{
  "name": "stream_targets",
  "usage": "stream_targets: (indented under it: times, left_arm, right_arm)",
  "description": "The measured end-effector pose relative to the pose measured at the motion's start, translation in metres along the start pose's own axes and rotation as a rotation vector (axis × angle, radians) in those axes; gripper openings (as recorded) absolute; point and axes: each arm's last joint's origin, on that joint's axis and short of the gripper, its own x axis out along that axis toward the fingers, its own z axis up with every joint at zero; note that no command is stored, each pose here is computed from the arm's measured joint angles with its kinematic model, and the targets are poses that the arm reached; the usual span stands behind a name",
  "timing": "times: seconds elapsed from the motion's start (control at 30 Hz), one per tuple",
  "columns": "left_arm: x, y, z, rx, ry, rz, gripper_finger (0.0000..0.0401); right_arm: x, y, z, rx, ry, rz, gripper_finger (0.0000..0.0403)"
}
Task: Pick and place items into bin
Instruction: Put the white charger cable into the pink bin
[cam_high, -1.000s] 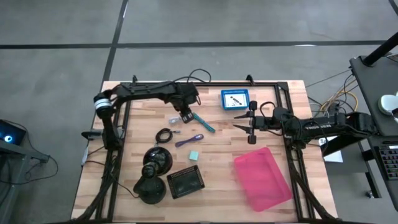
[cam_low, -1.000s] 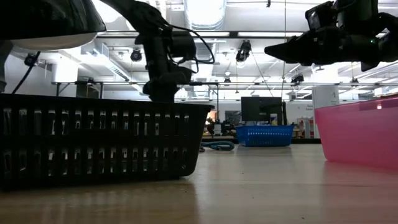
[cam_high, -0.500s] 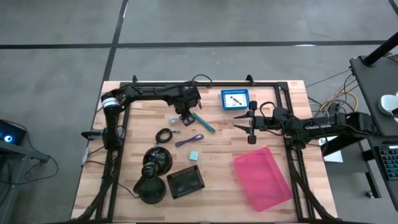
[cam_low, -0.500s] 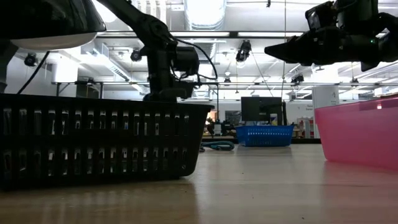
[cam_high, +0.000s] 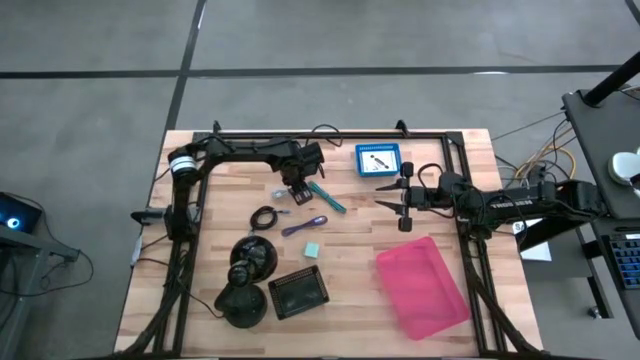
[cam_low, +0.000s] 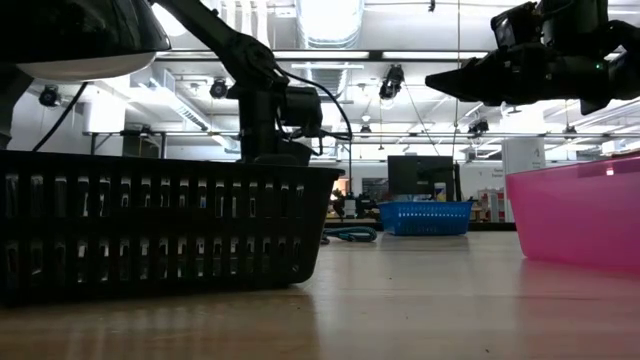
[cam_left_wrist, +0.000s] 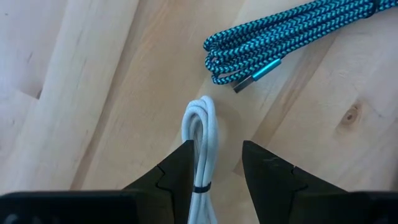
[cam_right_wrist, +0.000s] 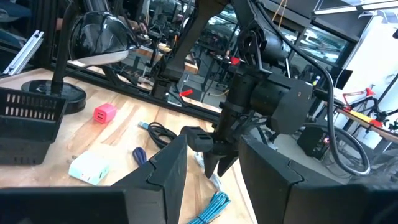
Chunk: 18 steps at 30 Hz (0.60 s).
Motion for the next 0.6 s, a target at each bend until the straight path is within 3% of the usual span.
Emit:
stream_targets:
  times: [0.6]
  left_arm:
    - [0.016,0.0,0.001,0.0,0.043,-0.001,0.0118]
  right_arm:
    - [0.0,0.0,0.0,0.001,0.003,0.001,0.0134]
